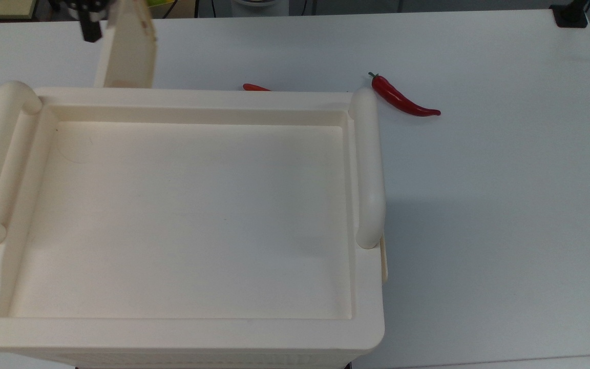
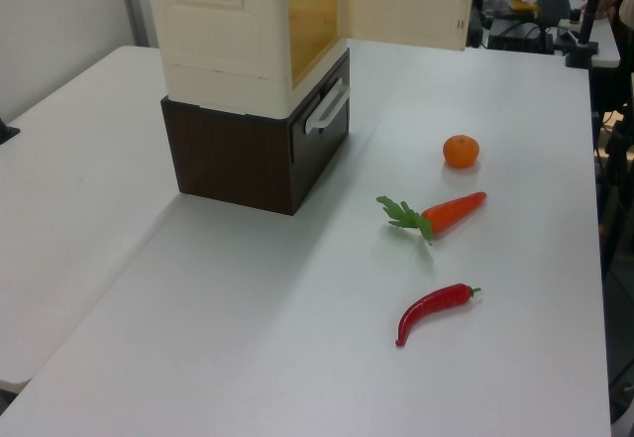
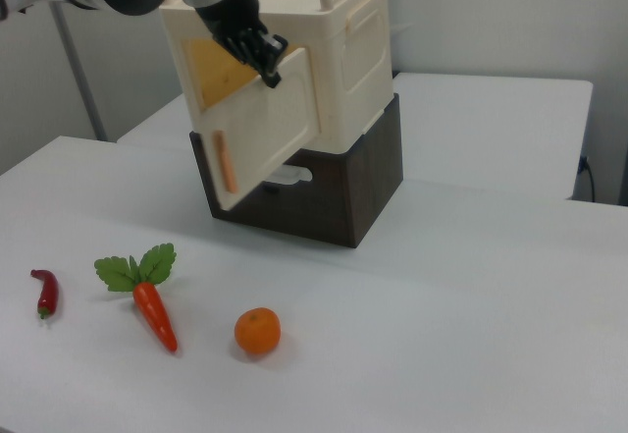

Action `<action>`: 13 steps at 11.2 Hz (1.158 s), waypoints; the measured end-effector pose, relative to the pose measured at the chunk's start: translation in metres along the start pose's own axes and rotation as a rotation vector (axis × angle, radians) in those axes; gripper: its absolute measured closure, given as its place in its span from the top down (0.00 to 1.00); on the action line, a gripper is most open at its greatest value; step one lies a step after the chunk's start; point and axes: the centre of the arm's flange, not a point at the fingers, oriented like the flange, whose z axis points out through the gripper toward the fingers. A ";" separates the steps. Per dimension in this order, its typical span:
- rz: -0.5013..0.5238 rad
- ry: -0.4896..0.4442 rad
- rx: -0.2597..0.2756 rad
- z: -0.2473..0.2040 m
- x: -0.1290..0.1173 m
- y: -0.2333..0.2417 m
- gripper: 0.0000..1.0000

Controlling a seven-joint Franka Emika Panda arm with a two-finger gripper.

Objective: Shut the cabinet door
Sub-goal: 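Push the cream door with the gripper, swinging it toward the cabinet front, then press the door flush against the cabinet, then lift the gripper away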

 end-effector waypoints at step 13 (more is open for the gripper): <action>0.068 0.161 0.095 0.050 0.017 -0.097 0.02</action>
